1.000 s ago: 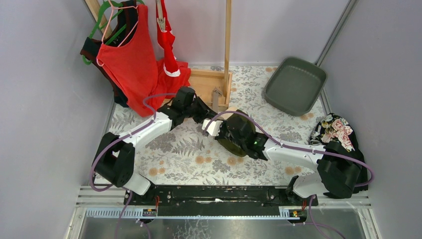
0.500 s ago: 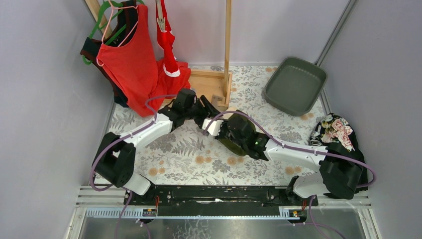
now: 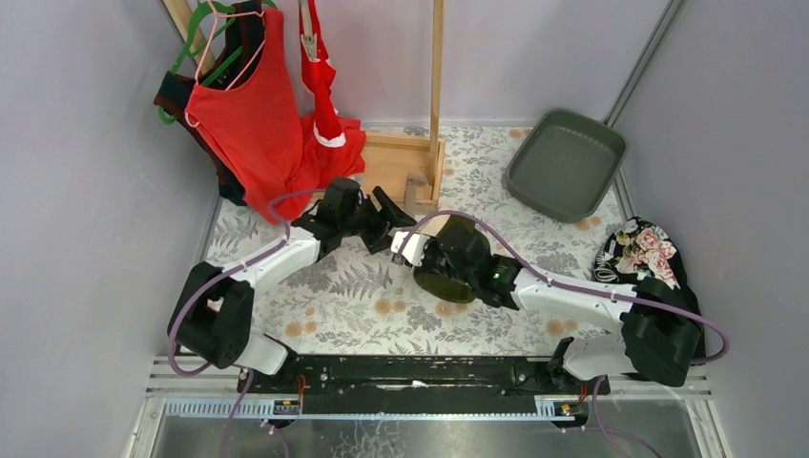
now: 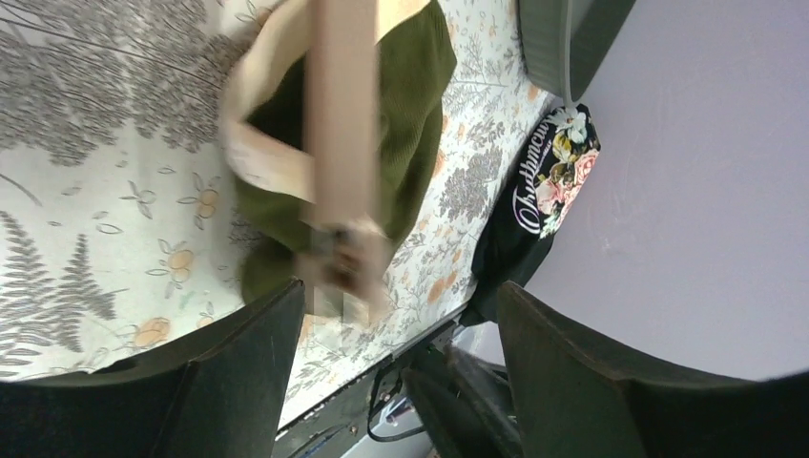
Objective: Clip the underwear to the hanger
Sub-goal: Clamp the underwear onto the hanger, then adjust the underwear at the center of the board.
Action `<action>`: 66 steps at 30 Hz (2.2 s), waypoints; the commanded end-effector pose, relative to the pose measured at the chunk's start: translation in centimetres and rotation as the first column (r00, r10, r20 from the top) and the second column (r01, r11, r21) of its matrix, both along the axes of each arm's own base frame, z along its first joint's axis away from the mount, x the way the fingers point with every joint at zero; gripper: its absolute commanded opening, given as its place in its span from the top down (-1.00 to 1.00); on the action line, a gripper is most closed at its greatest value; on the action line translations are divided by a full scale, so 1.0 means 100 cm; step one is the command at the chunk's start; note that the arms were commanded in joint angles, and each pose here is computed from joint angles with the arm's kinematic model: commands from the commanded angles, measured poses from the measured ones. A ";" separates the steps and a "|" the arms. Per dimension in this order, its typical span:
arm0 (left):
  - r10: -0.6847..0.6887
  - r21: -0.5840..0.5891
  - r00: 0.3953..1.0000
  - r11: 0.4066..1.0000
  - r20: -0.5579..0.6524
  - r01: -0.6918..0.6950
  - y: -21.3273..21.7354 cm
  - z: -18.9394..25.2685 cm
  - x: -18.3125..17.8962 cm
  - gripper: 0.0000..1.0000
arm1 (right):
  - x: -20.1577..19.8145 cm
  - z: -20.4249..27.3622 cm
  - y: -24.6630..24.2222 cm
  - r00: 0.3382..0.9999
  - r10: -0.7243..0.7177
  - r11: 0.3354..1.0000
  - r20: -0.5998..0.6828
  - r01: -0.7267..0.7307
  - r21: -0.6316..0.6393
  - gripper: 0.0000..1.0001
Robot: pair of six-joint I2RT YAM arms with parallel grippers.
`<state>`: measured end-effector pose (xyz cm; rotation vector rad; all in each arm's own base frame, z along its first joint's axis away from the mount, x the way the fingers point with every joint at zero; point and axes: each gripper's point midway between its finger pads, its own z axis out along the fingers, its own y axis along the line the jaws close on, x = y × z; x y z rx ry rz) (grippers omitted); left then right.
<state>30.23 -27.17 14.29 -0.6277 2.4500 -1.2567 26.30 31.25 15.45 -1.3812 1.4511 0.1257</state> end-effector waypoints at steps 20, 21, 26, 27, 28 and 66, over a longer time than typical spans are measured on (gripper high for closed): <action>0.060 0.037 0.917 0.996 0.394 -0.081 0.071 0.035 0.030 -0.78 | 0.117 0.004 -0.060 0.618 -0.488 0.647 -0.617 0.730 0.220 -0.30; 0.057 0.039 0.913 0.996 0.403 -0.079 0.070 0.037 0.033 -0.78 | 0.123 0.006 -0.058 0.633 -0.461 0.652 -0.622 0.717 0.247 -0.30; 0.063 -0.010 0.886 0.998 0.459 -0.066 0.061 0.045 0.051 -0.79 | 0.143 0.009 -0.035 0.686 -0.380 0.693 -0.620 0.656 0.301 -0.30; 0.068 -0.019 0.885 0.998 0.460 -0.067 0.060 0.043 0.054 -0.79 | 0.146 0.005 -0.027 0.686 -0.357 0.699 -0.634 0.646 0.306 -0.30; 0.076 -0.030 0.882 0.997 0.465 -0.070 0.059 0.043 0.057 -0.79 | 0.149 0.002 -0.021 0.684 -0.335 0.699 -0.648 0.641 0.316 -0.29; 0.203 -0.306 0.803 0.952 0.560 -0.027 0.074 0.025 0.072 -0.73 | 0.178 -0.036 0.047 0.563 0.159 0.609 -0.811 0.591 0.529 0.32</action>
